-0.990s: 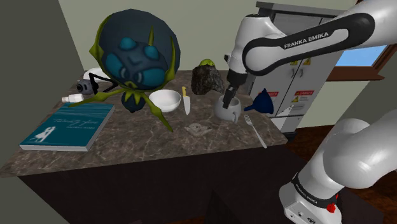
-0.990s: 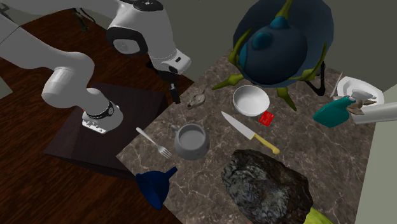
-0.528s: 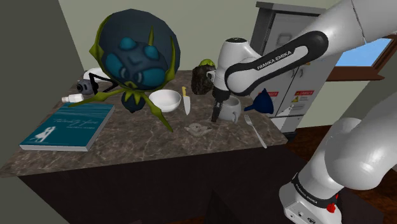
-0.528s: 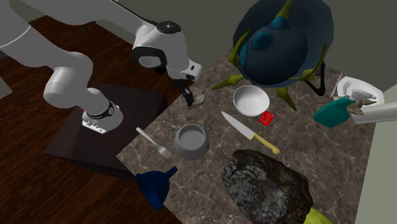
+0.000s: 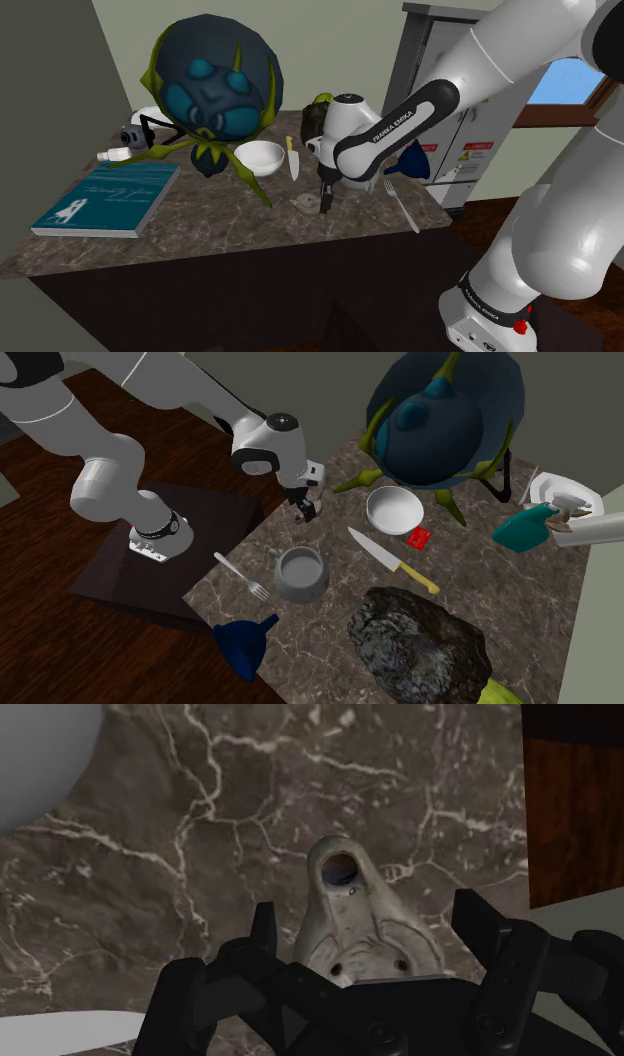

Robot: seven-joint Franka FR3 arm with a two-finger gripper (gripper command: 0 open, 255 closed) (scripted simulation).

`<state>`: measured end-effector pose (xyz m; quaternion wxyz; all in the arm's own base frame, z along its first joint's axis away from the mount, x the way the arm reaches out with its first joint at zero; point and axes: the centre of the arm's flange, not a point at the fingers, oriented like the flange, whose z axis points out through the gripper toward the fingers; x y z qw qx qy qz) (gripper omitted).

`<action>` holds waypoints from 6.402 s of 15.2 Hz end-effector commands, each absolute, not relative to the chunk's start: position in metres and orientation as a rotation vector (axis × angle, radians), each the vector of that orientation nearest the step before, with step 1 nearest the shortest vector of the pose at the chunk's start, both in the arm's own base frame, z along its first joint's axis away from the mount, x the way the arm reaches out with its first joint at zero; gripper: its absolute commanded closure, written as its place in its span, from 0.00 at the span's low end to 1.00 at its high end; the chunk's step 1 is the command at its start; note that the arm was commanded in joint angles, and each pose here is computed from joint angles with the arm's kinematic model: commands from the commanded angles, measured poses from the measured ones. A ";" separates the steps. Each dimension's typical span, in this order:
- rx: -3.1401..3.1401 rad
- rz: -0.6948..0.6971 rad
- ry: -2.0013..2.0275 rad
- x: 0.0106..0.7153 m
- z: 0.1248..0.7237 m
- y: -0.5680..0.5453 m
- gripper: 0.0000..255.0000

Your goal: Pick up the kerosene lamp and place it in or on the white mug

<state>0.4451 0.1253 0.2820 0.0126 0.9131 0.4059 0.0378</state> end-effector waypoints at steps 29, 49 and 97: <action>2.843 0.119 1.270 0.448 0.290 0.126 1.00; 2.843 0.119 1.270 0.448 0.396 0.126 1.00; 2.843 0.119 1.270 0.457 0.353 -0.110 0.00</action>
